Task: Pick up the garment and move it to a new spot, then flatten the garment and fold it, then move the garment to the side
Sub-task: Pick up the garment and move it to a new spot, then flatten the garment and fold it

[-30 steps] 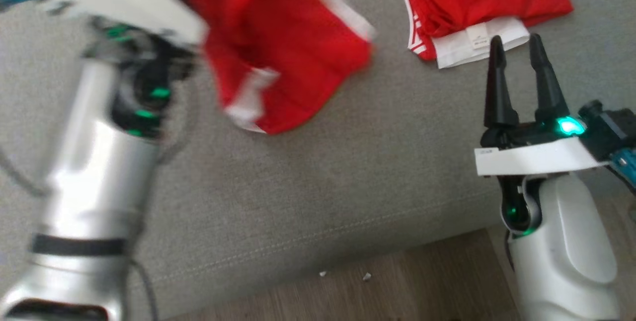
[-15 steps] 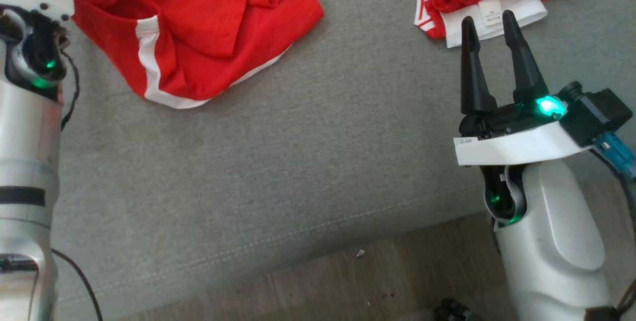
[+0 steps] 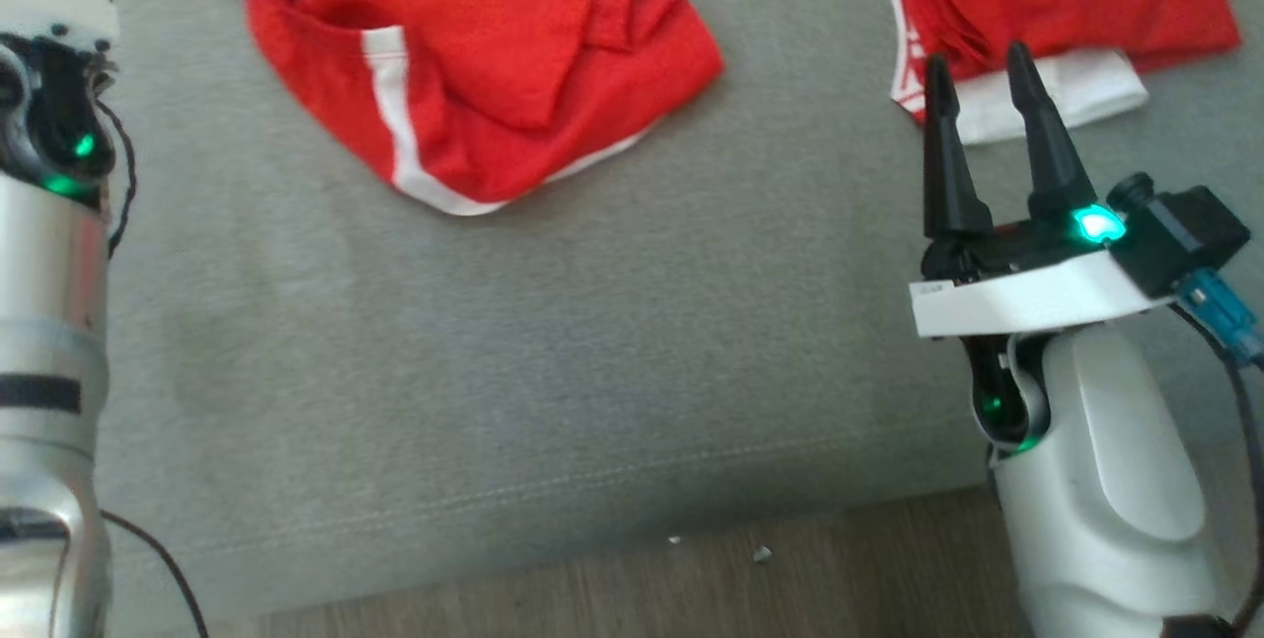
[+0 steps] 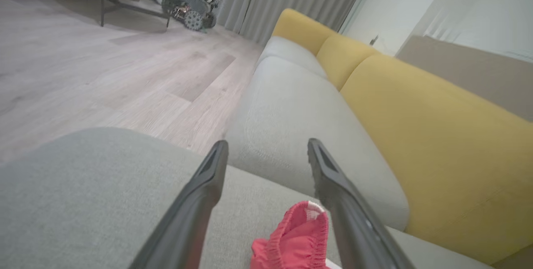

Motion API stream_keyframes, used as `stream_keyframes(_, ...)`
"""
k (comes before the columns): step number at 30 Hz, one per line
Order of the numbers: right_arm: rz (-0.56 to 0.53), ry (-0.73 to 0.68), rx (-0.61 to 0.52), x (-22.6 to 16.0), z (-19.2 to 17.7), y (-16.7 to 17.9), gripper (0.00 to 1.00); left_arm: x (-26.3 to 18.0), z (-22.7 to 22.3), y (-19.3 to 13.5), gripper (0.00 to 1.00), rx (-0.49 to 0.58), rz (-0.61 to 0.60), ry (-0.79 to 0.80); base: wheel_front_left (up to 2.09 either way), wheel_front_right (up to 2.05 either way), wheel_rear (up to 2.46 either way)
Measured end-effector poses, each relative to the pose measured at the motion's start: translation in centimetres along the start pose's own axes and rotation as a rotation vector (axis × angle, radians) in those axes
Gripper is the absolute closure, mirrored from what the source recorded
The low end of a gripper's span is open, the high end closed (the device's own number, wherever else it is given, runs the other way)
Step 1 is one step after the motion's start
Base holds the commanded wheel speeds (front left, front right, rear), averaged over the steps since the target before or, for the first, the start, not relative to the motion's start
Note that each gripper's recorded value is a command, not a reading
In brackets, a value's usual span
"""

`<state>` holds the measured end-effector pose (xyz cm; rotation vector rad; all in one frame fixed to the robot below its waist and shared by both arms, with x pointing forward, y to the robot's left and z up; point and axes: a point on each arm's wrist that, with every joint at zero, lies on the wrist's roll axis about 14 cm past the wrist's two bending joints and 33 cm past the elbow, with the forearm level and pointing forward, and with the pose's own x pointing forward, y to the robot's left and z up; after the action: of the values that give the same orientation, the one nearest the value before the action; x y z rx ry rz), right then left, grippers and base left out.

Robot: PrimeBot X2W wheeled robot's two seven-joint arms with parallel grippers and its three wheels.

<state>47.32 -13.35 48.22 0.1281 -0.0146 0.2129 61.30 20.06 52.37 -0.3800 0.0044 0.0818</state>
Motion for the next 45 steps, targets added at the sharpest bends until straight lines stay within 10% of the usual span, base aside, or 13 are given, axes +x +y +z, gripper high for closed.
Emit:
stream_keyframes(23,0.083,0.022,-0.048,-2.2,0.0,4.2,0.0,-19.8,1.2,2.1,0.0,-0.089,-0.049,-0.172,0.0,0.0,0.0)
stream_keyframes(45,-0.015,0.077,-0.016,-3.9,-1.8,0.6,0.0,-14.9,-6.2,-8.0,0.0,0.156,-0.376,0.009,0.0,0.0,0.0)
